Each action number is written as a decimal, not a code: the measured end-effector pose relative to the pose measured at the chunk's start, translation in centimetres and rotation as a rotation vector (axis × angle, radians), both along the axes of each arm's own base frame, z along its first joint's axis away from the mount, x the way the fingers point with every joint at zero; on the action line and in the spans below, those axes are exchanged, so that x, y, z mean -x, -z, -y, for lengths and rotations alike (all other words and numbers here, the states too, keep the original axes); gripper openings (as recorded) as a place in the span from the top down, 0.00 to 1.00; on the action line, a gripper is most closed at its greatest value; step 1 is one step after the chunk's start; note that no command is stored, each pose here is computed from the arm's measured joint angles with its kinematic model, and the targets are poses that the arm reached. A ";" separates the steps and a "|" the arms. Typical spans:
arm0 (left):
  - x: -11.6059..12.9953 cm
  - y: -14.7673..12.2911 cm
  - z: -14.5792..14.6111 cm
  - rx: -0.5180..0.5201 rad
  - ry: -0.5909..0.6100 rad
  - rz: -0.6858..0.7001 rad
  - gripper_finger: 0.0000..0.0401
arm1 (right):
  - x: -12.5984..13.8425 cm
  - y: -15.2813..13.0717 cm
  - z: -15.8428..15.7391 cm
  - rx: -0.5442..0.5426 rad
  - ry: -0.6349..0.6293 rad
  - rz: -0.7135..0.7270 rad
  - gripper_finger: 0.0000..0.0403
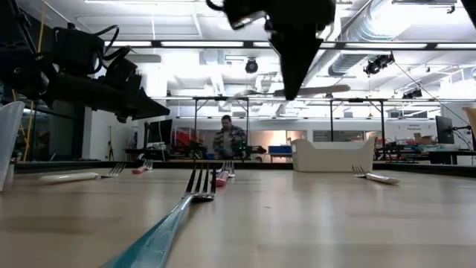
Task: Sort silverware by color (type)
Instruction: Put the bottom white fork into the white bin
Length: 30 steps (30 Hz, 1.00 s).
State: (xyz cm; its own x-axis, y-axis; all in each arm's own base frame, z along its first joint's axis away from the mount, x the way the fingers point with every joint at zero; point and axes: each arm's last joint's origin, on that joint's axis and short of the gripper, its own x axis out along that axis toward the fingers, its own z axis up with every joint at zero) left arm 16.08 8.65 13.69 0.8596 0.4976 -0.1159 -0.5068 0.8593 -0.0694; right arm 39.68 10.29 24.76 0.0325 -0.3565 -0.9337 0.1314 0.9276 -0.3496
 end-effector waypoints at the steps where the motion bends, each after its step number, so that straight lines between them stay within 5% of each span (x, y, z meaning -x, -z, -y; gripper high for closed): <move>1: 0.0 0.0 0.0 -0.002 0.001 -0.001 1.00 | 0.3 -0.4 1.3 0.013 -0.012 -0.021 0.90; 7: 0.0 0.3 0.0 -0.019 0.006 -0.044 1.00 | 3.2 -2.1 10.6 0.046 -0.025 -0.081 0.90; 17: 0.0 0.4 0.0 -0.033 0.008 -0.063 1.00 | 12.9 -2.5 24.5 0.042 0.155 0.033 0.90; 30: 0.0 0.5 0.1 -0.020 0.012 -0.072 1.00 | 18.6 1.8 33.5 -0.064 0.206 0.161 0.88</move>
